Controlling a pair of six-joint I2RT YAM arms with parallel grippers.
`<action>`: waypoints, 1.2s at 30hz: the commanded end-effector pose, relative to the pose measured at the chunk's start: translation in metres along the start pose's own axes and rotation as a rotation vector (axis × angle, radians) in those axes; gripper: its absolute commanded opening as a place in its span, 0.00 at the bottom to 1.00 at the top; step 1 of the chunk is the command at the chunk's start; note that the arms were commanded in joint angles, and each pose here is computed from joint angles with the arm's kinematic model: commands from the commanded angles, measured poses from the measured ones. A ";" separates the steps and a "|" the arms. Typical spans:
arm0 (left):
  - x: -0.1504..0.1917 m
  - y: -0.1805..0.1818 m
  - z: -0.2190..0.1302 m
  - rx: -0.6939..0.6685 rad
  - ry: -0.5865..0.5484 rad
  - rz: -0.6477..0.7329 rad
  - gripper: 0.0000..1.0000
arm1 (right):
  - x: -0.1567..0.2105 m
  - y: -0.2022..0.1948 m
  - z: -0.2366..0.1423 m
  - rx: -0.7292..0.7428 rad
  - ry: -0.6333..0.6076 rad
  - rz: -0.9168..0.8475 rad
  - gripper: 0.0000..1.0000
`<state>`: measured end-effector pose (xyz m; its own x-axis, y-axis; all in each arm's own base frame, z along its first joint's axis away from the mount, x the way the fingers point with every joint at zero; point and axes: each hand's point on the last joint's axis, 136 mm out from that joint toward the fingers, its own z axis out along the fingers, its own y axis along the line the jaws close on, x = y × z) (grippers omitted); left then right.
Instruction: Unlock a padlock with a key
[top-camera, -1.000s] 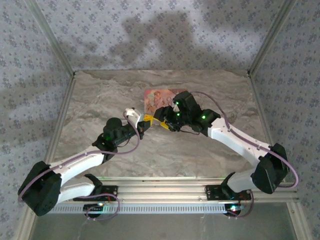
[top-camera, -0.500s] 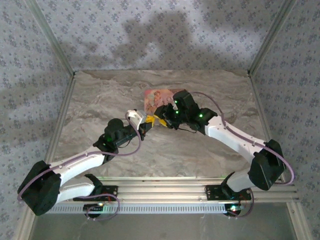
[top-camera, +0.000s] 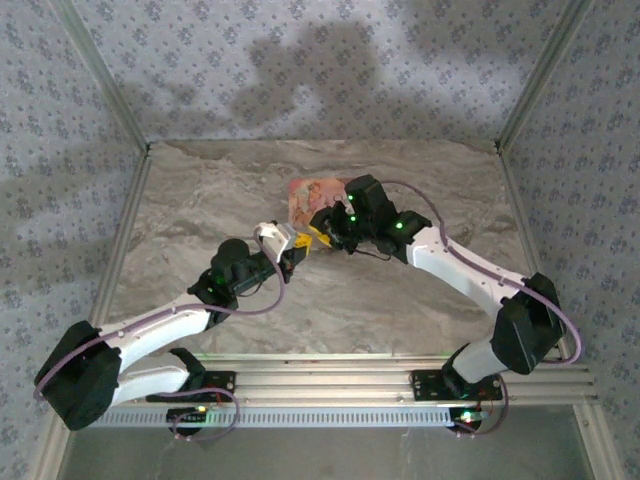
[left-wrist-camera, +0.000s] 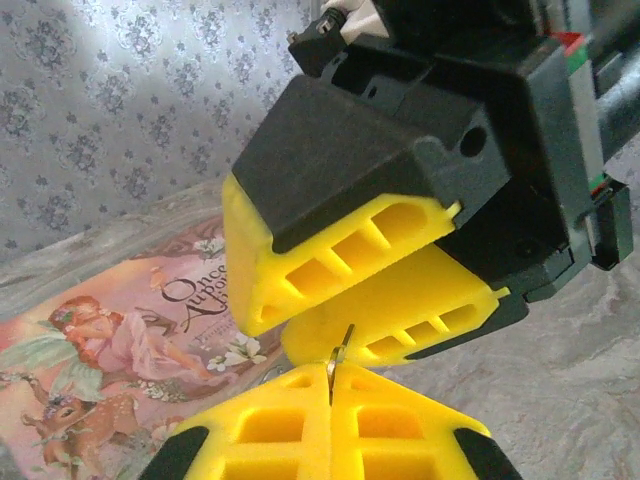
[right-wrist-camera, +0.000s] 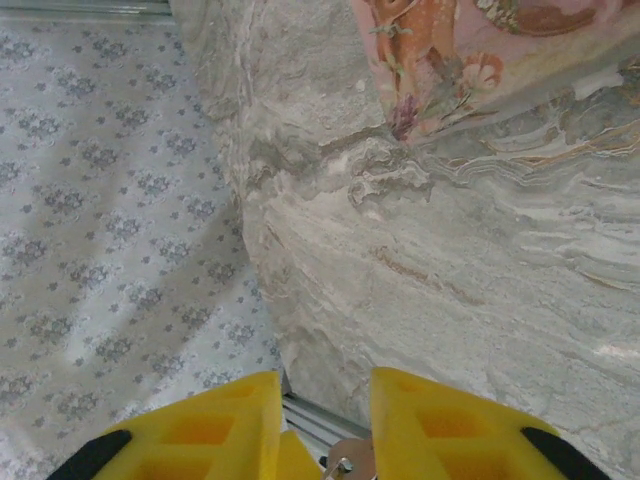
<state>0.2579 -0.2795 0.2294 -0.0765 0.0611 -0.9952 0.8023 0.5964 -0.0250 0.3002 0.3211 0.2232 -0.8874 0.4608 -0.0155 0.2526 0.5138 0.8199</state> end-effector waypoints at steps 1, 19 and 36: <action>-0.015 -0.006 0.005 0.016 -0.028 0.050 0.00 | -0.007 0.014 -0.001 -0.032 -0.010 0.009 0.26; 0.017 -0.018 0.026 0.060 0.094 0.096 0.00 | -0.014 0.022 -0.001 -0.079 0.004 -0.066 0.00; 0.005 -0.003 0.007 0.105 0.115 -0.278 0.47 | -0.033 0.045 -0.015 -0.186 -0.080 -0.524 0.00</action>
<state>0.2652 -0.2963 0.2057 -0.2713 0.1058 -0.9567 0.8166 0.5513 -0.1706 0.3280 0.3238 0.2490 -0.8883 0.2710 -0.3708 -0.1615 0.5716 0.8045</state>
